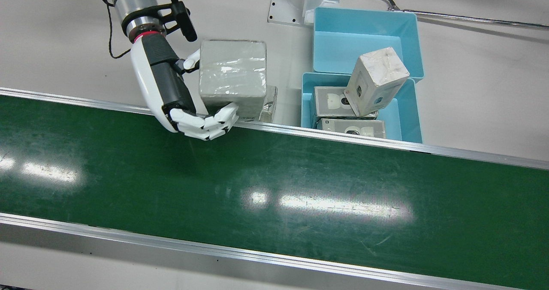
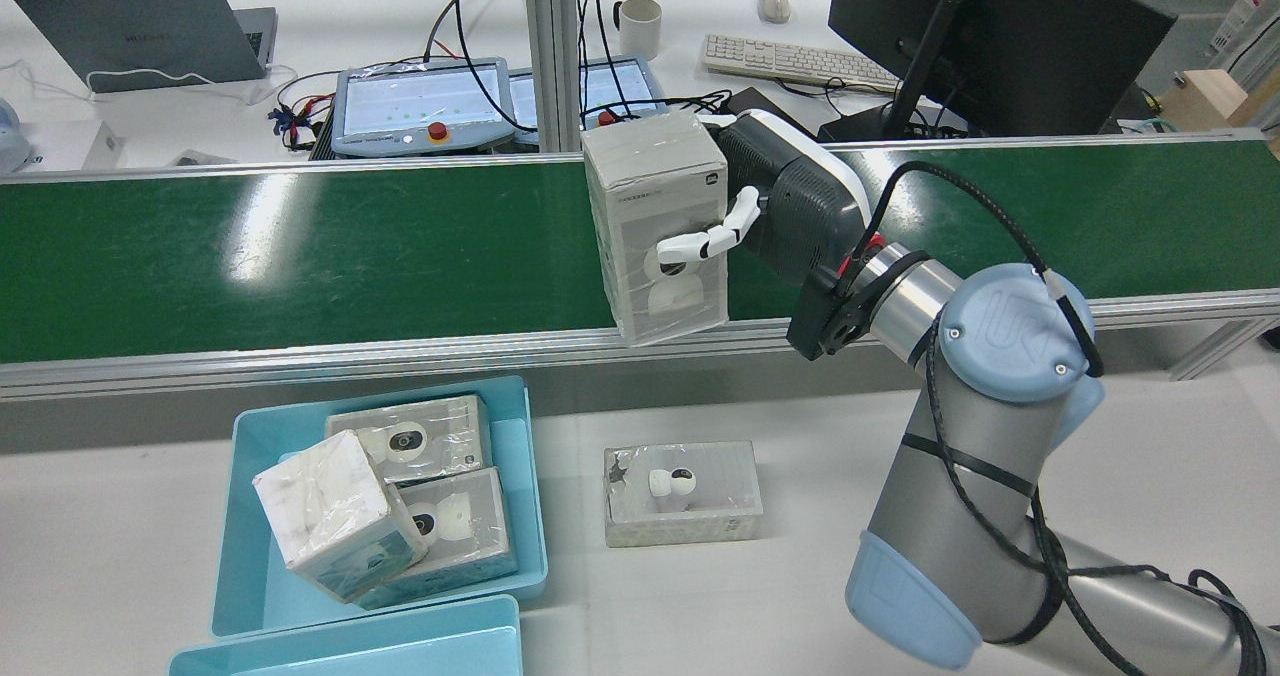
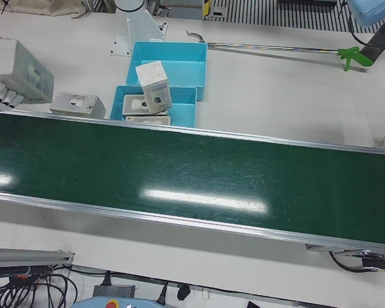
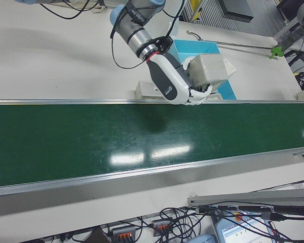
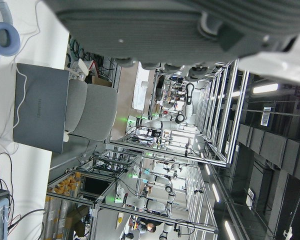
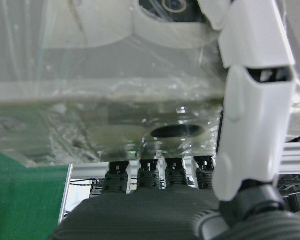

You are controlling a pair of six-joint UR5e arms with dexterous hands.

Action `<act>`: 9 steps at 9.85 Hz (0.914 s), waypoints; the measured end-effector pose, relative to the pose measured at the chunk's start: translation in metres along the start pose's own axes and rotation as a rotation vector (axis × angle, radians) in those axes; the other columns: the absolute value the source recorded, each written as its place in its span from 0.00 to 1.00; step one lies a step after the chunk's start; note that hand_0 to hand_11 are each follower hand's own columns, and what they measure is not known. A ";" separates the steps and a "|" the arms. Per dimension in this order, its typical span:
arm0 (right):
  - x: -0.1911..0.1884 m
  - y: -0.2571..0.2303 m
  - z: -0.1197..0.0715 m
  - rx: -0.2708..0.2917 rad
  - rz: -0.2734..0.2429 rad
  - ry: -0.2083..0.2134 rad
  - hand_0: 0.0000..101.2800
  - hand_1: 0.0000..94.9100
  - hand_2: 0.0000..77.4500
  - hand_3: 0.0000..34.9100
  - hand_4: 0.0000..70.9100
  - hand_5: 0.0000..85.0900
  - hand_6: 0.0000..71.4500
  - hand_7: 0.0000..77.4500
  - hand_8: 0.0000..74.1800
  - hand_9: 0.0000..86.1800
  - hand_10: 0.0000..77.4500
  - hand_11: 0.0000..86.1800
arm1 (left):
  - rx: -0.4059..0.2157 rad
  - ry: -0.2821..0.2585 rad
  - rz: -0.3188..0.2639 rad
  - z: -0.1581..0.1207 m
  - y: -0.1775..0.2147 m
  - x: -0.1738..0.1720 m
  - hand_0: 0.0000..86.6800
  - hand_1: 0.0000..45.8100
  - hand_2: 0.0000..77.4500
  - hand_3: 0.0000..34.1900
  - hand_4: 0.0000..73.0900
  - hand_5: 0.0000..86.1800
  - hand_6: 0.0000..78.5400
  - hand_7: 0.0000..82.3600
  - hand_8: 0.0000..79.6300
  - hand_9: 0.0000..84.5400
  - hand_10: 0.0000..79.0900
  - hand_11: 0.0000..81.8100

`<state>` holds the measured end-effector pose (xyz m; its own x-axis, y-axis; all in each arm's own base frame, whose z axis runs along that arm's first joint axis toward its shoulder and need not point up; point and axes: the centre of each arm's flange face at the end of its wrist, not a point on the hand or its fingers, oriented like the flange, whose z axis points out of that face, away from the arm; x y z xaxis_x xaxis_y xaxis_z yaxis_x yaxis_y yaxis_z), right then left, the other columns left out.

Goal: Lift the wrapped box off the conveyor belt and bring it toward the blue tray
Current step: 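Carry the box with the right hand down toward the blue tray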

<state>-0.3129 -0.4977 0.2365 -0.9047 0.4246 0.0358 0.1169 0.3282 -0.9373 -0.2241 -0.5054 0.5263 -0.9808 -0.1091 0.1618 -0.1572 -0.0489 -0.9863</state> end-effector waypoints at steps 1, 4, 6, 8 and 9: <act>0.019 0.019 -0.013 -0.013 0.003 0.005 0.49 0.02 0.46 0.03 0.62 0.44 0.47 0.71 0.64 0.58 0.59 0.51 | 0.000 0.000 0.000 0.000 0.000 0.000 0.00 0.00 0.01 0.00 0.00 0.01 0.00 0.01 0.01 0.00 0.01 0.00; 0.071 0.054 -0.022 -0.035 -0.045 0.007 0.49 0.02 0.46 0.03 0.63 0.46 0.49 0.84 0.67 0.68 0.65 0.57 | 0.000 0.000 0.000 0.000 0.000 0.000 0.00 0.00 0.01 0.00 0.00 0.01 0.00 0.01 0.01 0.00 0.01 0.00; 0.106 0.059 -0.008 -0.018 -0.093 0.018 0.49 0.00 0.47 0.03 0.63 0.46 0.50 0.90 0.68 0.73 0.66 0.58 | 0.000 0.000 0.000 0.000 0.000 0.000 0.00 0.00 0.01 0.00 0.00 0.01 0.00 0.01 0.01 0.00 0.01 0.00; 0.144 0.058 0.013 -0.003 -0.110 0.040 0.49 0.00 0.48 0.03 0.63 0.46 0.53 0.90 0.68 0.81 0.67 0.63 | 0.000 0.000 0.000 0.000 0.000 0.000 0.00 0.00 0.01 0.00 0.00 0.01 0.00 0.01 0.01 0.00 0.01 0.00; 0.165 0.057 0.021 -0.010 -0.102 0.054 0.49 0.00 0.48 0.03 0.63 0.46 0.53 0.90 0.68 0.81 0.67 0.63 | 0.000 0.000 0.000 0.000 0.000 0.000 0.00 0.00 0.01 0.00 0.00 0.01 0.00 0.01 0.01 0.00 0.01 0.00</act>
<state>-0.4636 -0.4265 0.1821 -0.8885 0.4335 0.1502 0.0294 0.3805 -0.9243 -0.2241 -0.5054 0.5263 -0.9808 -0.1091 0.1617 -0.1572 -0.0489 -0.9864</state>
